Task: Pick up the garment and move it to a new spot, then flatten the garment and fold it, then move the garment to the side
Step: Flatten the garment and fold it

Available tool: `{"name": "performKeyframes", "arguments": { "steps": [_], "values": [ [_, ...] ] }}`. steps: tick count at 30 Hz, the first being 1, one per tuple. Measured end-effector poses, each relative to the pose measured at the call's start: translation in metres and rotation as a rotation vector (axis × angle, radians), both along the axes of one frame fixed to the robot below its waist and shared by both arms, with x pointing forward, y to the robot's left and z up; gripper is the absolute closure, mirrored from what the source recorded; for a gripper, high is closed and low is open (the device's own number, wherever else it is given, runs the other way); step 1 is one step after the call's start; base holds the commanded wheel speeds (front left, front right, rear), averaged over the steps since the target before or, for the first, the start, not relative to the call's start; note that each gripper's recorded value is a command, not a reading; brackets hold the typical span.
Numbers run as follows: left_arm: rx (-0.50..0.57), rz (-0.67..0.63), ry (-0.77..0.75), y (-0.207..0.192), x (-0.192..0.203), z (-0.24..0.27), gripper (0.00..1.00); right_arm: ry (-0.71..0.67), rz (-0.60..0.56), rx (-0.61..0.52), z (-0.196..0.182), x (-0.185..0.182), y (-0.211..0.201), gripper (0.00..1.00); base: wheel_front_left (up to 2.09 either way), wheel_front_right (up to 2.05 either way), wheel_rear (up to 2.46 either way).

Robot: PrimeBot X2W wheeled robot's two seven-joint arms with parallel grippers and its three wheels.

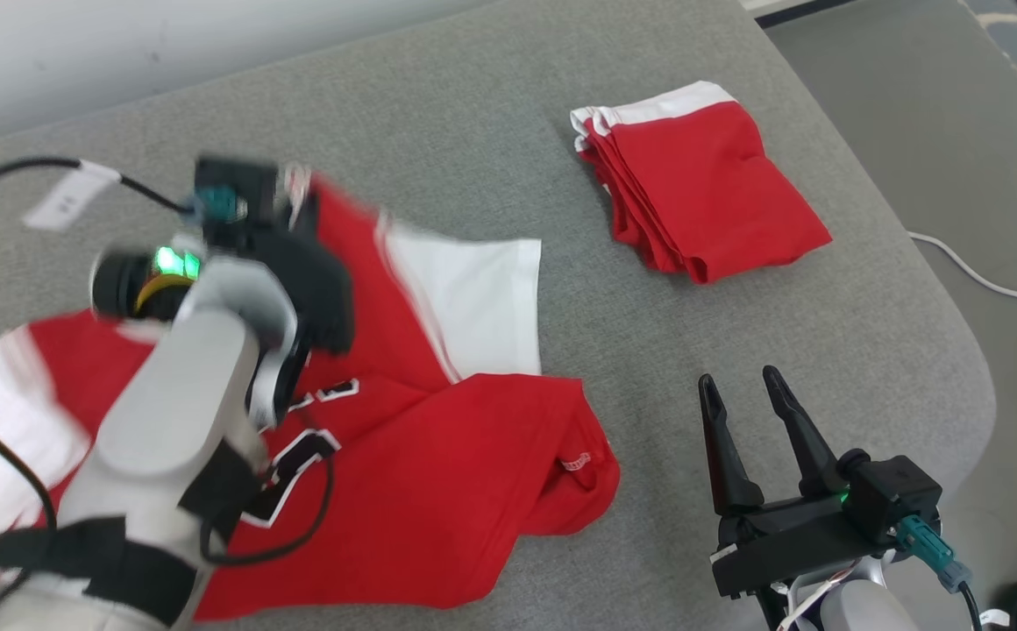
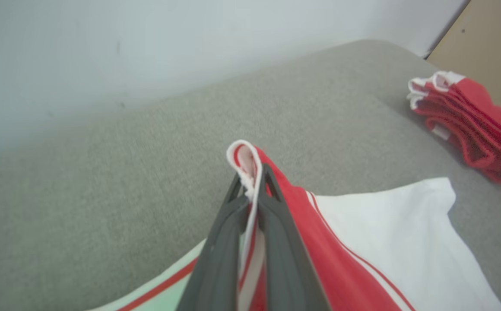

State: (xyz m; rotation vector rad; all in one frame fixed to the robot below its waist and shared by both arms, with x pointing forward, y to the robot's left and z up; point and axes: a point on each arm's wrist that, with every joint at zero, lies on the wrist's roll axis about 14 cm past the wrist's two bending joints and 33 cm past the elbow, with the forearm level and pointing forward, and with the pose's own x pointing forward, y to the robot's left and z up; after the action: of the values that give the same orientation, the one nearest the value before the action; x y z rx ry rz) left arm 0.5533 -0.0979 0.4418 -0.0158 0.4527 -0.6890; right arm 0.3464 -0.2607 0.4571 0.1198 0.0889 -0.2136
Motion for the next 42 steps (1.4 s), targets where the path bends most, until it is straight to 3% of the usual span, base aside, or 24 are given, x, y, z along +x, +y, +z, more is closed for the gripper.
{"name": "performKeyframes", "arguments": {
  "steps": [5, 9, 14, 19, 23, 27, 33, 37, 41, 42],
  "values": [
    [-0.22, 0.011, -0.322, -0.015, 0.023, 0.102, 1.0, -0.006, 0.021, -0.008, 0.001, 0.005, 0.005, 0.0, 0.0, 0.0, 0.0],
    [-0.442, 0.006, -0.575, -0.017, 0.02, 0.204, 1.0, -0.012, 0.053, -0.014, 0.002, 0.01, 0.013, 0.0, 0.0, 0.0, 0.0],
    [-0.65, -0.007, -0.769, -0.006, -0.007, 0.3, 1.0, -0.023, 0.091, -0.024, 0.005, 0.015, 0.024, 0.0, 0.0, 0.0, 0.0],
    [-0.786, 0.037, -0.872, 0.026, -0.036, 0.351, 1.0, -0.027, 0.137, -0.022, 0.004, 0.017, 0.038, 0.0, 0.0, 0.0, 0.0],
    [-0.786, 0.207, -0.803, 0.078, -0.032, 0.316, 1.0, -0.038, 0.191, -0.021, 0.006, 0.024, 0.056, 0.0, 0.0, 0.0, 0.0],
    [-0.729, 0.463, -0.637, 0.155, -0.036, 0.231, 1.0, -0.042, 0.246, -0.016, 0.006, 0.028, 0.074, 0.0, 0.0, 0.0, 0.0],
    [-0.562, 0.872, -0.327, 0.267, -0.098, 0.08, 1.0, -0.051, 0.316, -0.02, 0.006, 0.04, 0.096, 0.0, 0.0, 0.0, 0.0],
    [-0.577, 1.075, -0.229, 0.311, -0.136, 0.04, 1.0, -0.054, 0.362, -0.021, 0.006, 0.048, 0.111, 0.0, 0.0, 0.0, 0.0],
    [-0.565, 1.194, -0.162, 0.337, -0.161, 0.013, 1.0, -0.061, 0.409, -0.019, 0.007, 0.053, 0.127, 0.0, 0.0, 0.0, 0.0],
    [-0.578, 1.218, -0.134, 0.339, -0.165, 0.006, 0.65, -0.063, 0.42, -0.018, 0.008, 0.054, 0.131, 0.0, 0.0, 0.0, 0.0]
  ]
}}
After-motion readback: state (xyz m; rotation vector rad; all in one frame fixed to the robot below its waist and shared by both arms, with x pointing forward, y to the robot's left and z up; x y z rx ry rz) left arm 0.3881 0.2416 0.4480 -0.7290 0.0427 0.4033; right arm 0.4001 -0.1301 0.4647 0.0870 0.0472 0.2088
